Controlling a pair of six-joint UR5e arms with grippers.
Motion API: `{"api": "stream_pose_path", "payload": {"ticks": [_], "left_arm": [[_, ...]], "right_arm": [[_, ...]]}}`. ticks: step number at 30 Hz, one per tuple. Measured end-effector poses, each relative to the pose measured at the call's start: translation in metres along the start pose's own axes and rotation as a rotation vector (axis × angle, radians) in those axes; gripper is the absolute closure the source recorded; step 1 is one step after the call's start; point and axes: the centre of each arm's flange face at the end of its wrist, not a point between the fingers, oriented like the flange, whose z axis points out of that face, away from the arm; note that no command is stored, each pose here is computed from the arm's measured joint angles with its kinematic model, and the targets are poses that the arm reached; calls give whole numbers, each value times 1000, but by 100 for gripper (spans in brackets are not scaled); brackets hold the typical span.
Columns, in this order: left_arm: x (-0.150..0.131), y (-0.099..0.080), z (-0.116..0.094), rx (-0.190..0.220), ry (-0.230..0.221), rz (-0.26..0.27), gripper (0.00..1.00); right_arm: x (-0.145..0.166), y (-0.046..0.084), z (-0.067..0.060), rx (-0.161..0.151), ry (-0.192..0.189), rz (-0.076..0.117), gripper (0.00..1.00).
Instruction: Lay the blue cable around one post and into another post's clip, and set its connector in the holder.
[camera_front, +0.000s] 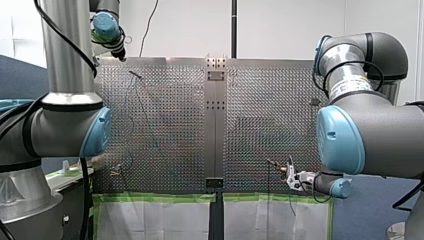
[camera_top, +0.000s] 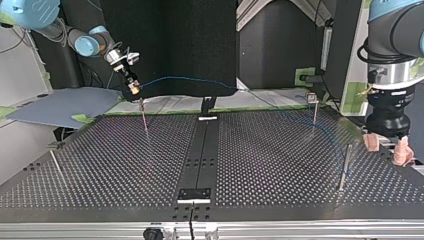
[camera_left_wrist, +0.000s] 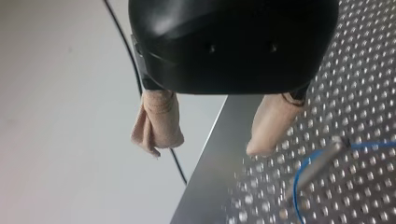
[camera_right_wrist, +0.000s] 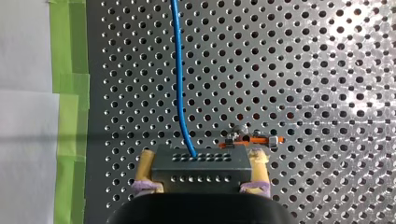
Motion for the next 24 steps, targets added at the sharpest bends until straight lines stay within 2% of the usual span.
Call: {"api": "stream_pose_path", "payload": {"ticks": [5, 14, 17, 24], "left_arm": [[1, -10, -2, 59, 2, 43, 0], [4, -20, -2, 139, 17, 116, 0], [5, -22, -3, 157, 18, 143, 0], [6, -25, -3, 166, 16, 204, 0]], "right_arm": [[0, 0, 0, -1, 0, 1, 100], [0, 0, 0, -1, -1, 2, 100], [-1, 0, 0, 0, -1, 2, 100], [-1, 0, 0, 0, -1, 2, 100]]}}
